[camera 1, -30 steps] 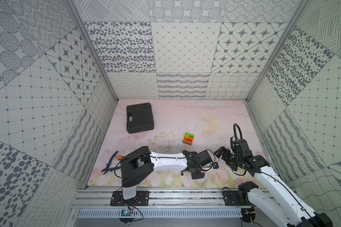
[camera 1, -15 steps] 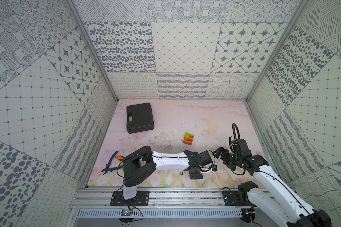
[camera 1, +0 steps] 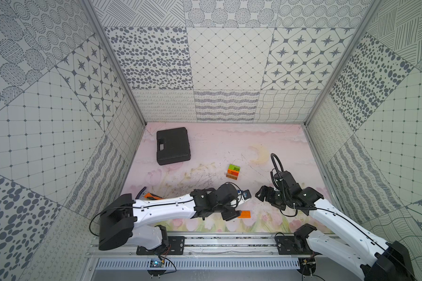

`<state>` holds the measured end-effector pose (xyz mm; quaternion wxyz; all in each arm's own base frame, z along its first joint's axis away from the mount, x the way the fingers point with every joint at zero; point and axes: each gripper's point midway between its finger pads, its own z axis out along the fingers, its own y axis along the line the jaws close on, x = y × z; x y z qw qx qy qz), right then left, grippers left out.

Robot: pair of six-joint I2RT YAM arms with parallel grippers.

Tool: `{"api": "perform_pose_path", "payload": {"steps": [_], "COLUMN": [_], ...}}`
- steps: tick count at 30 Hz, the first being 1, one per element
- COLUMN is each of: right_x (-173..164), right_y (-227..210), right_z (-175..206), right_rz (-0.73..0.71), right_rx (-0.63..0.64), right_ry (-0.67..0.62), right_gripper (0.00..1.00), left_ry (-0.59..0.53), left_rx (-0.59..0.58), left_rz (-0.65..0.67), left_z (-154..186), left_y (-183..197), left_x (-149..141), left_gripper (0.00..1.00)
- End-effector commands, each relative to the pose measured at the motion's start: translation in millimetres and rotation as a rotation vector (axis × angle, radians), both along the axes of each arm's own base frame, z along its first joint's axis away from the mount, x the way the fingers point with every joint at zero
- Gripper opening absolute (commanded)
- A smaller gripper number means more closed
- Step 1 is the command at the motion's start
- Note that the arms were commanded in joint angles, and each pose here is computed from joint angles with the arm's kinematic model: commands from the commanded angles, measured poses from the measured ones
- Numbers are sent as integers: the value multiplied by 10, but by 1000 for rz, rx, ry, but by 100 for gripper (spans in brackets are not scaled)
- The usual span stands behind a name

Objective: Assemble the number 5 with lego
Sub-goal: Place the lego brick at the center of the board, then pick up the lego brick from the center of the board.

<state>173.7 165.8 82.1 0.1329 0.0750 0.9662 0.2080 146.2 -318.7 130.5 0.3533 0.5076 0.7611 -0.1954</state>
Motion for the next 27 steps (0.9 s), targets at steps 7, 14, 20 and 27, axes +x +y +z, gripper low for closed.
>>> {"api": "perform_pose_path", "payload": {"steps": [7, 14, 20, 27], "right_x": [-165, -279, -256, -282], "right_y": [603, 745, 732, 793], "right_z": [-156, -389, -466, -565], "right_rz": [111, 129, 106, 120], "right_rx": [-273, -333, -347, -335], "right_ry": [-73, -11, -4, 37], "right_gripper": [87, 88, 87, 86], "left_ry": [195, 231, 203, 202], "left_rx": [-501, -510, -484, -456], "left_rz": [744, 918, 935, 941], "left_z": [379, 183, 163, 100], "left_y": [965, 1322, 1386, 1399], "left_x": [617, 676, 695, 696], "left_gripper": [84, 87, 92, 95]}}
